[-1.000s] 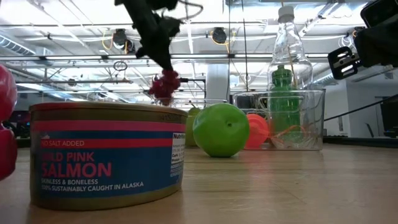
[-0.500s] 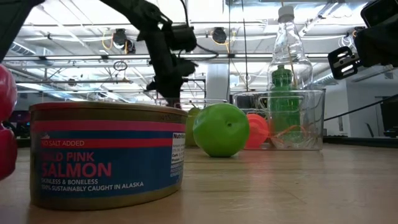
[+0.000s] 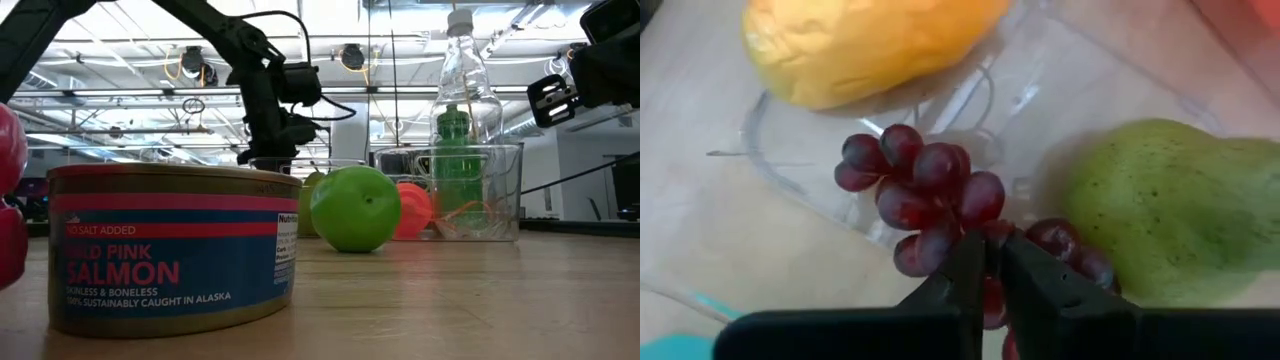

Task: Pick & Place Food Item
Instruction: Put the grapes into the left transparent bin, then stack the blue tuna can on top of the blue tuna can in the green bin

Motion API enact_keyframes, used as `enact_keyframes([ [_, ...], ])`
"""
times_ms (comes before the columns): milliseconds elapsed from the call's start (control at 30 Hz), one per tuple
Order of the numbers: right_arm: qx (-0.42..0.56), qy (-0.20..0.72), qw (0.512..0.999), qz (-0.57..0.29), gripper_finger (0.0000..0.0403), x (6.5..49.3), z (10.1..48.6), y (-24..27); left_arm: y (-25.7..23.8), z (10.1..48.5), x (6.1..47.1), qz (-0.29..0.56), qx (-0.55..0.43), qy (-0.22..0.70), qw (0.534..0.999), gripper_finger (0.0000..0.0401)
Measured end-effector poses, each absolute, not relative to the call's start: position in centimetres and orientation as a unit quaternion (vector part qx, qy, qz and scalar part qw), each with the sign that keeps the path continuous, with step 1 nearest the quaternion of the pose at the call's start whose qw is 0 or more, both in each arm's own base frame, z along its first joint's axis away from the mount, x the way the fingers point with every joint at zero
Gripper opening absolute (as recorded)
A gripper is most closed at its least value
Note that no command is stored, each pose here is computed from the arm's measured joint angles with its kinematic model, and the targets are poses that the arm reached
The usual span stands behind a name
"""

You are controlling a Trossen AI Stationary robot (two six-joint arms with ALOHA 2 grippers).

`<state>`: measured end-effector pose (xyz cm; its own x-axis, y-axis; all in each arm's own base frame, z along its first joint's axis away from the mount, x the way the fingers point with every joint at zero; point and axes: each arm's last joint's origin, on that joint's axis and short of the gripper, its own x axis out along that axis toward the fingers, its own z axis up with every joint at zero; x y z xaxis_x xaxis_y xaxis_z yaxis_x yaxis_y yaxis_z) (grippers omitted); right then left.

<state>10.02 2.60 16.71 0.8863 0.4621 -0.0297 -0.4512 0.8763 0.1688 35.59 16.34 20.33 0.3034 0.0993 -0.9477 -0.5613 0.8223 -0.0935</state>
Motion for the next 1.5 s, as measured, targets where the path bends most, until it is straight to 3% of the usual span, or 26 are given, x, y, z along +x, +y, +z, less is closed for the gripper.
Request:
enact_keyframes([
  [167,0.079,0.034,0.968,0.236,0.0002,10.0,16.7,2.6,15.5,21.9,35.1,0.18,-0.209,0.548,0.79,0.0081],
  [333,0.077,0.034,0.968,0.236,0.0004,10.0,16.7,2.6,15.0,24.2,34.1,0.171,-0.217,0.533,0.8,0.0179],
  [500,0.077,0.034,0.968,0.236,0.0004,10.0,16.7,2.6,14.0,28.4,31.6,0.152,-0.235,0.499,0.82,0.0262],
  [633,0.083,0.036,0.968,0.235,0.0004,10.0,16.7,2.6,11.9,33.8,27.2,0.15,-0.235,0.481,0.832,0.0284],
  [767,0.084,0.036,0.968,0.235,0.0004,10.0,16.7,2.6,7.8,39.1,21.7,0.154,-0.203,0.43,0.866,0.0258],
  [967,0.082,0.036,0.968,0.235,0.0004,10.0,16.7,2.6,1.4,42.6,13.9,0.147,-0.194,0.354,0.903,0.0155],
  [1100,0.073,0.033,0.97,0.229,0.0004,10.0,16.7,2.6,-0.8,41.4,10.9,0.147,-0.19,0.325,0.915,0.0076],
  [1233,0.066,0.032,0.972,0.221,0.0004,10.1,16.7,2.5,-2.4,38.1,11.0,0.135,-0.157,0.307,0.929,0.0012],
  [1367,0.066,0.033,0.972,0.222,0.0004,10.1,16.7,2.5,-4.5,34.8,13.3,0.058,-0.065,0.239,0.967,0.0016],
  [1500,0.066,0.034,0.972,0.221,0.0004,10.1,16.7,2.5,-6.1,33.5,14.5,-0.036,0.022,0.095,0.995,0.0016],
])
